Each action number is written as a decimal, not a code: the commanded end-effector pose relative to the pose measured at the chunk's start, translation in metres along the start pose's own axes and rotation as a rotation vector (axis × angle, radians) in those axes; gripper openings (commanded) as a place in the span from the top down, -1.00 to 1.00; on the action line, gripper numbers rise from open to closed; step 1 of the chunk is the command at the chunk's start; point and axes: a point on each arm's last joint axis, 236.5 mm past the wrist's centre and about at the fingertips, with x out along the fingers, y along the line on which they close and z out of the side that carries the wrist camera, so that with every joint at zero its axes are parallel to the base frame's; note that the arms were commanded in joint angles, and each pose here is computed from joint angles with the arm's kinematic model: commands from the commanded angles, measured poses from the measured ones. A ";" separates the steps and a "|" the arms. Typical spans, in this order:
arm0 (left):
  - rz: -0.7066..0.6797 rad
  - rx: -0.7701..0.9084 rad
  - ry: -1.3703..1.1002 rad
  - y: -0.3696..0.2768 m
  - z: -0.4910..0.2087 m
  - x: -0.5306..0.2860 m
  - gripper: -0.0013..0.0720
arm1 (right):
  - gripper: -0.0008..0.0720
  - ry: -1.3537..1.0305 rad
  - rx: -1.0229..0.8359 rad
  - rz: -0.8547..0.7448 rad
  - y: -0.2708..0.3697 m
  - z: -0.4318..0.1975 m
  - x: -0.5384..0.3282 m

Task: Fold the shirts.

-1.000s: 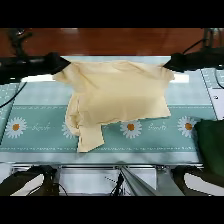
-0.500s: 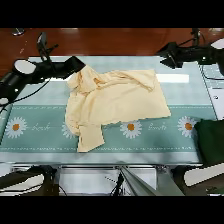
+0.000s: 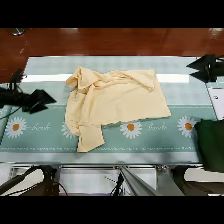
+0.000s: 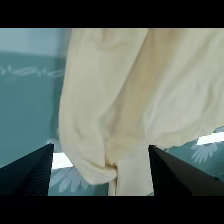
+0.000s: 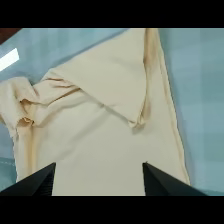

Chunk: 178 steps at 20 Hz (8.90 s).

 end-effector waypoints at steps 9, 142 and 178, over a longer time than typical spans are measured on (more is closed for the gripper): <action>-0.322 -0.295 -0.164 0.022 -0.063 0.049 -0.96 | -0.72 0.055 0.094 0.095 -0.012 -0.125 0.038; 0.279 -0.066 0.265 0.081 -0.071 0.003 -0.96 | -0.72 0.158 -0.037 -0.291 -0.065 -0.055 0.000; -0.120 -0.094 0.243 0.004 -0.149 0.084 0.89 | -0.72 0.199 0.379 -0.415 -0.133 -0.216 -0.011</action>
